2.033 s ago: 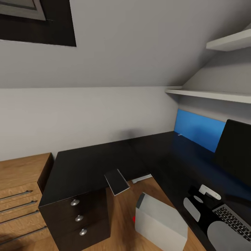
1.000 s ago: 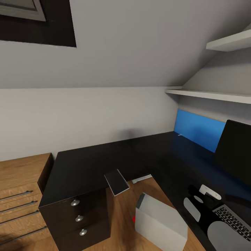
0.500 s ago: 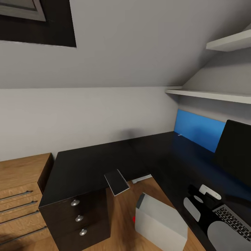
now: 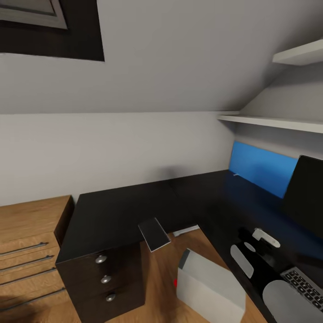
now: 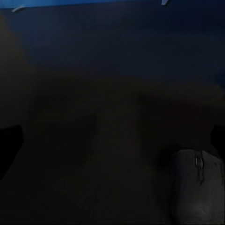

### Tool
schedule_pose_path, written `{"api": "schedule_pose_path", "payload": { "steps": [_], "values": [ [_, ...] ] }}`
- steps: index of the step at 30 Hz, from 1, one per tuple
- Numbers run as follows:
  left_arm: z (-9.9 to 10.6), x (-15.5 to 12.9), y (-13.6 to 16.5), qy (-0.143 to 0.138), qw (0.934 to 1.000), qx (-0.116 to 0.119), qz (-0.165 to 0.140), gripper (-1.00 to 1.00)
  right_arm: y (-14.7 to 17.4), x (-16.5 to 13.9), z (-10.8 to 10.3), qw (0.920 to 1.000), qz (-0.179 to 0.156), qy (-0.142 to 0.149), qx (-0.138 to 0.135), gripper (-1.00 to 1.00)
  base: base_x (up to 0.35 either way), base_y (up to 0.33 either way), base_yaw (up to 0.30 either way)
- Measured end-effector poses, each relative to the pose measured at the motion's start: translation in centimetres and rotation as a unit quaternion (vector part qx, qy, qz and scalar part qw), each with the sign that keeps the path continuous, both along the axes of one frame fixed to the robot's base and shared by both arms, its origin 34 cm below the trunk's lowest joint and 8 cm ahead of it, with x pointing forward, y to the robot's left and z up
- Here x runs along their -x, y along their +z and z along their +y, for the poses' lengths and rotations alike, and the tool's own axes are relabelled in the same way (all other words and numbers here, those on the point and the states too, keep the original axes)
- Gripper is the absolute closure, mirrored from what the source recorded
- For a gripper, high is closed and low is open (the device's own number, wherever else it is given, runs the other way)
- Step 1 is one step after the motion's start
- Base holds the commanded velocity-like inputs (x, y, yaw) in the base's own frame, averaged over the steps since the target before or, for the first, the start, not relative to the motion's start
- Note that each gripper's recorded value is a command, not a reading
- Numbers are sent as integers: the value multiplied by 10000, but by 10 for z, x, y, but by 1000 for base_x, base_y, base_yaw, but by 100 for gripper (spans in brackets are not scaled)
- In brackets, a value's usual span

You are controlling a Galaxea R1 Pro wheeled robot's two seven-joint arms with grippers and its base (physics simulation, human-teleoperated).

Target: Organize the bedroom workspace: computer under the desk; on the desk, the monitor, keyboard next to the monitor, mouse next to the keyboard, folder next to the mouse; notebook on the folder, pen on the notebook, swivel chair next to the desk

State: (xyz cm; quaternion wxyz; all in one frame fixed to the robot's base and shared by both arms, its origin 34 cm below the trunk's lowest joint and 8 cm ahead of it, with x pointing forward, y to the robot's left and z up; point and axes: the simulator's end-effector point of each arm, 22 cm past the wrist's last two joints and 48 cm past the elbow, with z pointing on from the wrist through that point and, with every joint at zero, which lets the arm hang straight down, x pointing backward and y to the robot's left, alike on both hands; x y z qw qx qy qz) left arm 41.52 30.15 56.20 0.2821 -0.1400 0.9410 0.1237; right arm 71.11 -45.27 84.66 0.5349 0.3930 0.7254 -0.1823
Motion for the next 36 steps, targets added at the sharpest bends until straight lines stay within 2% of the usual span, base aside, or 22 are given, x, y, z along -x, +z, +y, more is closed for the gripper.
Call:
{"api": "schedule_pose_path", "payload": {
  "steps": [4, 5, 8, 10, 16, 20, 21, 22, 23, 26, 29, 32, 36],
  "values": [
    [0, 0, 0, -2, 10000, 2, 4, -100, -2, -1, 11, 10000, 8, 33, -44, -100, 0, 0, 262],
    [0, 0, 0, -2, 10000, 1, -2, -100, -3, -4, 21, 9999, 19, 133, -22, -100, 0, 0, 273],
    [0, 0, 0, -1, 10000, 0, -4, -100, -3, -7, 32, 9995, 49, 295, 70, -100, 0, 0, 275],
    [0, 1, -1, -2, 10000, 3, 7, -100, -5, -11, 52, 9984, 92, 532, 162, -100, 0, 0, 277],
    [-1, 2, -2, -2, 10000, 6, 18, -100, -10, -17, 91, 9960, 123, 867, 166, -100, 0, 0, 277],
    [-1, 2, -2, -2, 10000, 3, 19, -100, -15, -18, 115, 9929, 209, 1140, 270, -100, 0, 0, 278],
    [0, 2, -2, -2, 10000, 1, 19, -100, -21, -16, 122, 9917, 280, 1216, 310, -100, 0, 0, 278],
    [-1, 2, -2, -2, 10000, 4, 20, -100, -43, -6, 131, 9893, 548, 1300, 363, -100, 0, 0, 278],
    [-1, 2, -2, -5, 10000, 6, 20, -100, -58, 4, 133, 9880, 731, 1298, 399, -100, 0, 0, 278],
    [-3, 2, -2, -8, 10000, 15, 19, -100, -85, 22, 136, 9857, 976, 1290, 476, -100, 0, 0, 278],
    [-4, 2, -2, -15, 10000, 23, 19, -100, -134, 62, 156, 9760, 1318, 1604, 658, -100, 0, 0, 278],
    [-4, 2, -2, -16, 10000, 19, 19, -100, -154, 82, 166, 9681, 1416, 1912, 783, -100, -8, 5, 278],
    [-4, 2, -2, -16, 10000, 21, 20, -100, -175, 100, 178, 9593, 1482, 2284, 751, -100, -137, 88, 274]
  ]
}}
